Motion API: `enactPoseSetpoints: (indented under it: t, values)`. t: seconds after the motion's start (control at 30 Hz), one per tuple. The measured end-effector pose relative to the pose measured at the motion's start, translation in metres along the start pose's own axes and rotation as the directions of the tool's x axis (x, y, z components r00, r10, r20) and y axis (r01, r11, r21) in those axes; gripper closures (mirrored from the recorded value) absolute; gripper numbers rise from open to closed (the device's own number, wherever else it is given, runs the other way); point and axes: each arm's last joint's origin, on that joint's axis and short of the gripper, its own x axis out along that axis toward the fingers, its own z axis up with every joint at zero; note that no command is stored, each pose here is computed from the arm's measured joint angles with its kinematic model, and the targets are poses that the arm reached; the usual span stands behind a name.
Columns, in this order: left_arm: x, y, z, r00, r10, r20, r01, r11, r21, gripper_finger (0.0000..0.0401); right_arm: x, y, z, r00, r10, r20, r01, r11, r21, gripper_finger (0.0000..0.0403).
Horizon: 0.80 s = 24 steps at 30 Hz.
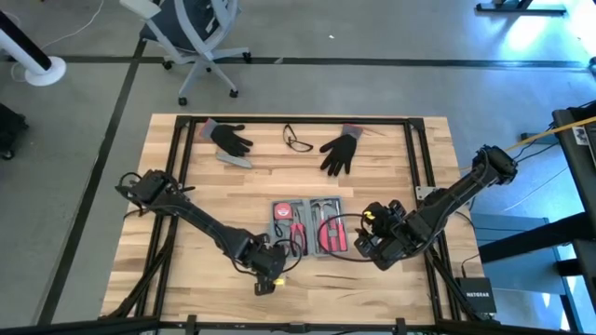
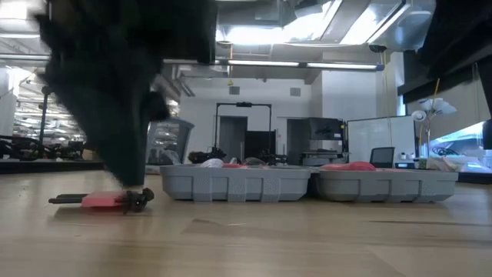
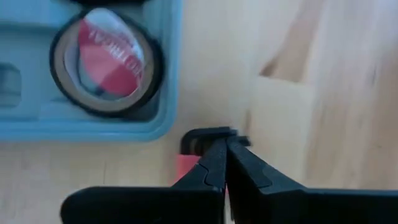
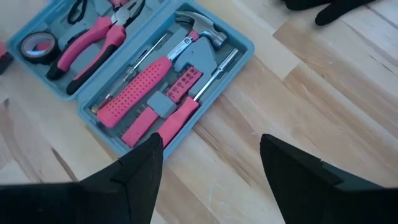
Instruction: Prefit tool cases
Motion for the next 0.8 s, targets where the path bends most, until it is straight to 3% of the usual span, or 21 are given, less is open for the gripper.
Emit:
enactPoseSetpoints:
  t: [0.27, 0.57, 0.8]
  values:
    - [0.023, 0.005, -0.012, 0.999, -0.033, -0.004, 0.033, 0.999, -0.033, 0.0401, 0.003, -0.001, 0.005, 1.0, -0.01, -0.005, 0.01, 1.0, 0.024, 0.0146]
    - [-0.02, 0.006, -0.001, 0.995, -0.075, 0.059, 0.078, 0.996, -0.041, 0.0401, 0.004, -0.001, 0.007, 1.0, -0.01, -0.005, 0.01, 1.0, 0.004, 0.0146]
    - [-0.021, 0.009, 0.001, 0.995, -0.067, 0.069, 0.068, 0.997, -0.019, 0.0401, 0.004, -0.001, 0.007, 1.0, -0.011, 0.003, 0.011, 1.0, 0.004, 0.0146]
